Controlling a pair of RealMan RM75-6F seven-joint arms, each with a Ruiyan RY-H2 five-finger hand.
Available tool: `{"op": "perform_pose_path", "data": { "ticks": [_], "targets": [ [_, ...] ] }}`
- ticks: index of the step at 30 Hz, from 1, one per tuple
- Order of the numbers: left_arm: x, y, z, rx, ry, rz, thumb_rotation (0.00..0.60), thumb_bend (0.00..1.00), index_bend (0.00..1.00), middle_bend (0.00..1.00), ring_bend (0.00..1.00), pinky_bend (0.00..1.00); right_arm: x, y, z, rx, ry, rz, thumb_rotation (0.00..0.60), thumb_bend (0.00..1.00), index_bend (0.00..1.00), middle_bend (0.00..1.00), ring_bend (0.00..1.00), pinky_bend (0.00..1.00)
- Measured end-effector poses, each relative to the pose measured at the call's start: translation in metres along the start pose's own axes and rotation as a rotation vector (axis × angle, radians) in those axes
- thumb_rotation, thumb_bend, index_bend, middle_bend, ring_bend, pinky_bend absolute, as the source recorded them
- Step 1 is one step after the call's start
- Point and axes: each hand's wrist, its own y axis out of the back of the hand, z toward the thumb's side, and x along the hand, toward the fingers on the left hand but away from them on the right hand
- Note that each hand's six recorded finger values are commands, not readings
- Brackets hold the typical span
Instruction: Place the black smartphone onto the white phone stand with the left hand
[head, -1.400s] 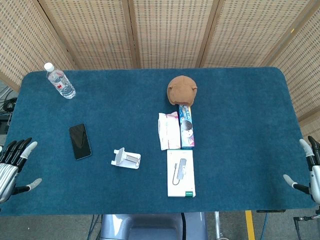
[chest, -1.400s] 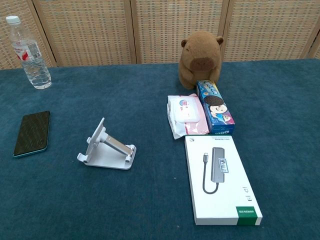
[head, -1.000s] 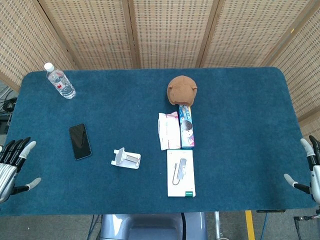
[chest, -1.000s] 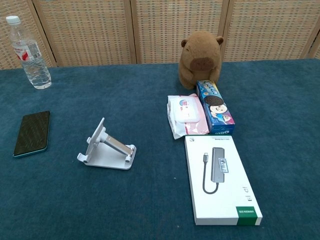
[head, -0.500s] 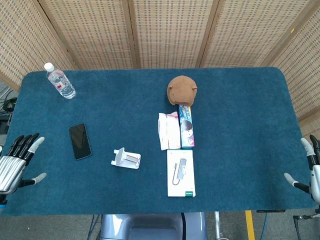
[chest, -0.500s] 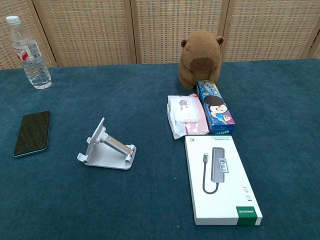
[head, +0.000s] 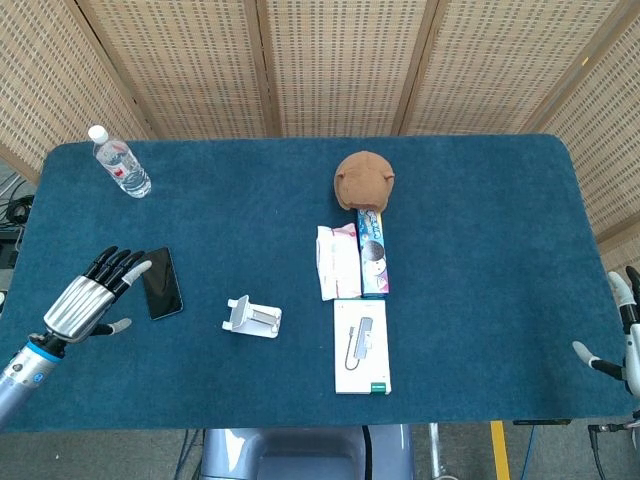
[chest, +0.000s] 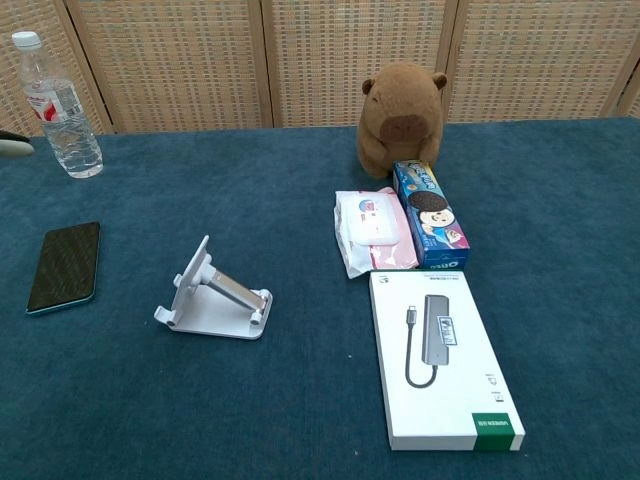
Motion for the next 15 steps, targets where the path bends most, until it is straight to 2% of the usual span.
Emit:
{"op": "perform_pose_path", "data": {
  "ticks": [7, 15],
  "targets": [
    [0.017, -0.042, -0.005, -0.053, 0.019, -0.058, 0.600, 0.00, 0.00, 0.00, 0.00, 0.00, -0.001, 0.000, -0.001, -0.015, 0.005, 0.007, 0.600, 0.10, 0.05, 0.00, 0.00, 0.00],
    [0.028, -0.064, -0.008, -0.113, 0.068, -0.097, 0.600, 0.00, 0.00, 0.00, 0.00, 0.00, -0.001, 0.001, -0.001, -0.023, 0.009, 0.009, 0.600, 0.10, 0.05, 0.00, 0.00, 0.00]
  ]
}}
